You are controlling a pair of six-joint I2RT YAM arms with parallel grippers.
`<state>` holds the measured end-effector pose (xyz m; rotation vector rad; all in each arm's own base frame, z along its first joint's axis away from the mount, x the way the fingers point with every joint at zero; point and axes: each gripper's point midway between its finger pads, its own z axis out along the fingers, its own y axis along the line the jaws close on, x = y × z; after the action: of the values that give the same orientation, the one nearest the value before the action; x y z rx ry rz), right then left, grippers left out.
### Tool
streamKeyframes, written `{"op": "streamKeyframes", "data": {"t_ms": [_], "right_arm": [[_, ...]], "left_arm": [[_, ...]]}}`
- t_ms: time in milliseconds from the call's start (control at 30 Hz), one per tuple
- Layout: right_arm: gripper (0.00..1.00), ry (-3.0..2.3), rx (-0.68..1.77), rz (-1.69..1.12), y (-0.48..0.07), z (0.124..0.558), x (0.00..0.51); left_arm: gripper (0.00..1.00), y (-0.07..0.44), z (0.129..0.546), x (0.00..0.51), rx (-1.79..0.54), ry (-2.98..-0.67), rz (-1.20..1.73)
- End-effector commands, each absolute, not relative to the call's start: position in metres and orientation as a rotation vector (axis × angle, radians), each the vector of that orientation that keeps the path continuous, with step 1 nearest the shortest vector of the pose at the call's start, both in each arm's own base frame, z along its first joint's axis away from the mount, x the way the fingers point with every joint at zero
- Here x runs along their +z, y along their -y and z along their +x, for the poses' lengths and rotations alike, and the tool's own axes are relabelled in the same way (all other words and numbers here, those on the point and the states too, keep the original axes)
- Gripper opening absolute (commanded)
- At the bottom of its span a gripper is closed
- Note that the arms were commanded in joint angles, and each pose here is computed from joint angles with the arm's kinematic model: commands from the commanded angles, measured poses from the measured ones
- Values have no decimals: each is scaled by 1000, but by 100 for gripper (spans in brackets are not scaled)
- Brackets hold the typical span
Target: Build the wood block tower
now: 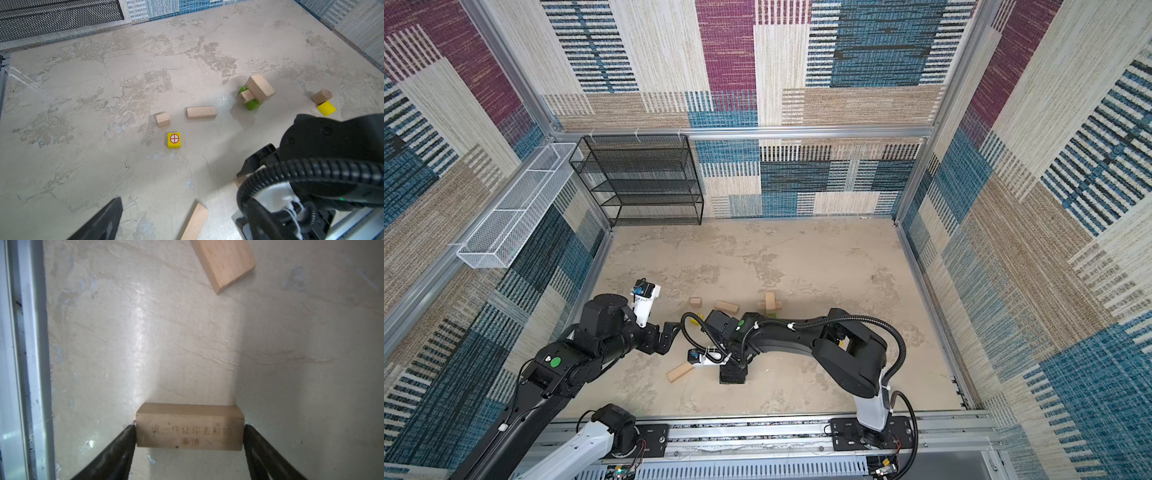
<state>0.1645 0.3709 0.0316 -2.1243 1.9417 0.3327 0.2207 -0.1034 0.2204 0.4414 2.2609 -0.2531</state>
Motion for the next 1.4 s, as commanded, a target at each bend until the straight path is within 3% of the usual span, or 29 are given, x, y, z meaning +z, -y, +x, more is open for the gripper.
{"op": "streamKeyframes", "data": {"t_ms": [0, 600, 1367], "right_arm": [[81, -1949, 312, -2119, -369, 166, 31], [70, -1977, 282, -2076, -364, 169, 34], [63, -2178, 471, -1609, -357, 162, 84]], "left_arm": [[98, 101, 223, 221, -230, -2256, 442], [98, 101, 224, 218, -220, -2264, 443], [98, 122, 225, 197, -230, -2320, 545]]}}
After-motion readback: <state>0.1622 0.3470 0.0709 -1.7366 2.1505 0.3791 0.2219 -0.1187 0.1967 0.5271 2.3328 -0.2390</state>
